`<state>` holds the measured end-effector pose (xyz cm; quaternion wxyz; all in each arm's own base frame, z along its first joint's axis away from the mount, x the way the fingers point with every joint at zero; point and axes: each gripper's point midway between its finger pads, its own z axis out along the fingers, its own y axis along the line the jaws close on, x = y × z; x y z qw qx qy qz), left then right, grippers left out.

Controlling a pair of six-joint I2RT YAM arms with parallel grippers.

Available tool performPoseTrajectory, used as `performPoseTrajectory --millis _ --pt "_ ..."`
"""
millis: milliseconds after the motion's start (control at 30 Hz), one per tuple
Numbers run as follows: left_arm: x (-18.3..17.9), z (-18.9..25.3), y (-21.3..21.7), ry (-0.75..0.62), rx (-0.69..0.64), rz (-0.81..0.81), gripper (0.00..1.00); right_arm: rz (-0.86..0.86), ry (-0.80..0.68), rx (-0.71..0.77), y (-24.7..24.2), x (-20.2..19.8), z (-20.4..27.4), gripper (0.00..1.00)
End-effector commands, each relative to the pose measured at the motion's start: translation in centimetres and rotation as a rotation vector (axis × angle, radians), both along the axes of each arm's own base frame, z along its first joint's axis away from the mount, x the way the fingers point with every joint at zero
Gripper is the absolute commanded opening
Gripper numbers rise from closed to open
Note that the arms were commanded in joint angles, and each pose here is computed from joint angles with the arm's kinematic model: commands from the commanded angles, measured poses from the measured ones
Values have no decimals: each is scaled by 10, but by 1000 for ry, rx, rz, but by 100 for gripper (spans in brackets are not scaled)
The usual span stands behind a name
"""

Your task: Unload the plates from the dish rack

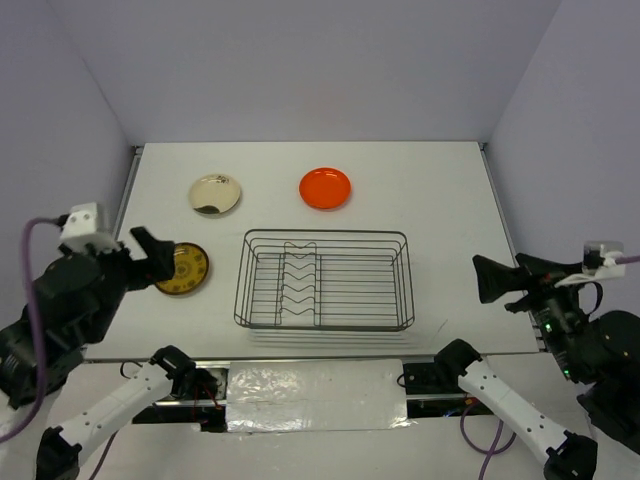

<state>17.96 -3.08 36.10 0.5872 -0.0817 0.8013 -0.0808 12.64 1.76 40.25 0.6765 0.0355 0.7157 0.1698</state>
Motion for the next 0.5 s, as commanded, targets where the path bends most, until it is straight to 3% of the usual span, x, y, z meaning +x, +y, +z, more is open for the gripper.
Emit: performPoseTrajectory --millis 0,267,467 --pt "-35 -10 52 8 47 170 99 -40 75 -77 -18 -13 -28 100" --pt "-95 -9 107 -94 -44 291 99 -77 81 -72 -37 -31 -54 100" --pt "-110 -9 114 -122 -77 279 100 -99 94 -76 -40 -30 -60 100"
